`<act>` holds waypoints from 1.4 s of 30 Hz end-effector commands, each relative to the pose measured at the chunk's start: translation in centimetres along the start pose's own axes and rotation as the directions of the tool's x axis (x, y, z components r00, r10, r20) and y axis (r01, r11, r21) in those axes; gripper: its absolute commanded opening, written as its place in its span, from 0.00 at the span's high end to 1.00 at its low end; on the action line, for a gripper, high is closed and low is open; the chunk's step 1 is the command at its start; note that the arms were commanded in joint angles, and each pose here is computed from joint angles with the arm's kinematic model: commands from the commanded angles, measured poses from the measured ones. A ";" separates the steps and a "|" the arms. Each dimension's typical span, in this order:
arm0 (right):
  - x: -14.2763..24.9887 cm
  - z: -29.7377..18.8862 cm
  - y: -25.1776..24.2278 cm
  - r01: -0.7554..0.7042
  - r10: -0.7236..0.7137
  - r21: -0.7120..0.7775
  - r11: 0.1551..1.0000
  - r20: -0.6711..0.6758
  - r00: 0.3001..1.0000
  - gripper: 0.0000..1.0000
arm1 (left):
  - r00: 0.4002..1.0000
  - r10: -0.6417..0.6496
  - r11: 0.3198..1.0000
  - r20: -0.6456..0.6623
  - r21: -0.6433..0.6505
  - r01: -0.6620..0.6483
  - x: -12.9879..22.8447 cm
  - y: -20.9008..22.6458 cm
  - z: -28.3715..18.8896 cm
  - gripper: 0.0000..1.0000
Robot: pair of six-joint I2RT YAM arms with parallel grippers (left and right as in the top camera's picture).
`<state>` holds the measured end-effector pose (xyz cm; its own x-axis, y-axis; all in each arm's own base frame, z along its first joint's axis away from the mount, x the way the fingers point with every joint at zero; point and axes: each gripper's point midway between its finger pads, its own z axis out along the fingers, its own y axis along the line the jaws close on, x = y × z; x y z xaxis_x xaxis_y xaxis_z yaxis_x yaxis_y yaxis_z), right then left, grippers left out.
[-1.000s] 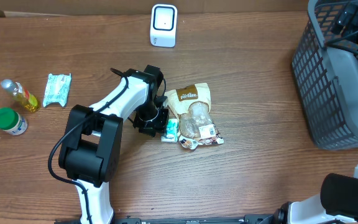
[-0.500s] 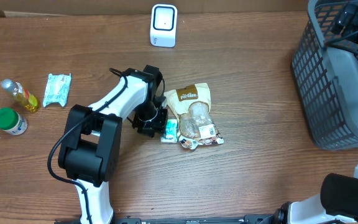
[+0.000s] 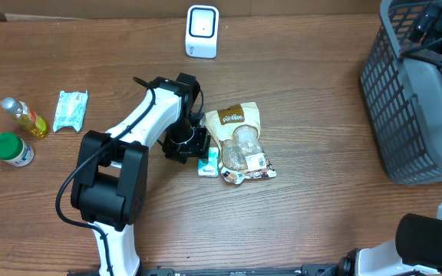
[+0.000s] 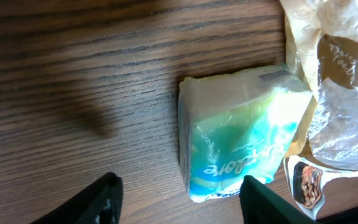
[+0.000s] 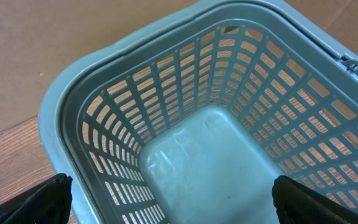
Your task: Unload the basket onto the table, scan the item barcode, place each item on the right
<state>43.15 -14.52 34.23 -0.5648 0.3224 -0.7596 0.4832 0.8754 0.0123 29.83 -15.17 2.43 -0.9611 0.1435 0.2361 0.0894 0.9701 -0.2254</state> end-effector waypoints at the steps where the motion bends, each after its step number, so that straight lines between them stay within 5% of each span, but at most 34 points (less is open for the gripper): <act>1: -0.9 -0.9 -0.2 -0.009 0.009 0.004 1.000 0.032 0.999 0.00 | 0.999 -0.007 1.000 0.043 0.027 0.006 -0.5 -0.4 -1.4 0.35; 8: -0.9 -0.9 -0.2 -0.009 0.009 0.005 1.000 0.032 0.999 0.00 | 0.998 -0.007 0.997 0.057 0.079 0.002 -1.0 -1.3 -1.1 0.37; 13: -0.9 -0.9 -0.2 -0.009 0.009 0.005 1.000 0.032 0.999 0.00 | 0.998 -0.014 0.997 0.063 0.074 0.009 -1.0 -1.0 0.3 0.48; 18: -0.9 -0.9 -0.2 -0.009 0.009 0.005 1.000 0.032 0.999 0.00 | 0.997 -0.013 0.998 0.070 0.064 0.009 -0.8 -0.2 2.2 0.72; 21: -0.9 -0.9 -0.2 -0.009 0.009 0.004 1.000 0.032 0.999 0.00 | 0.997 -0.025 1.000 0.067 -0.008 0.026 -0.5 1.3 2.3 0.96; 33: -0.9 -0.9 -0.2 -0.009 0.009 0.004 1.000 0.032 0.999 0.00 | 0.974 -0.166 0.943 0.154 -0.265 0.203 -1.8 10.7 -2.2 0.88; 38: -0.9 -0.9 -0.2 -0.009 0.009 0.005 1.000 0.032 0.999 0.00 | 0.961 -0.198 0.952 0.193 -0.195 0.236 -3.0 11.1 -2.9 0.68; 42: -0.9 -0.9 -0.2 -0.009 0.009 0.005 1.000 0.032 0.999 0.00 | 0.975 -0.127 0.987 0.184 -0.071 0.142 -3.7 8.8 -3.0 0.54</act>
<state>43.14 -14.52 34.22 -0.5653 0.3222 -0.7594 0.4830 0.8756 0.0119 33.98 -4.75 1.59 -0.9906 -0.0798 0.1110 -0.0829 0.9963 -0.0238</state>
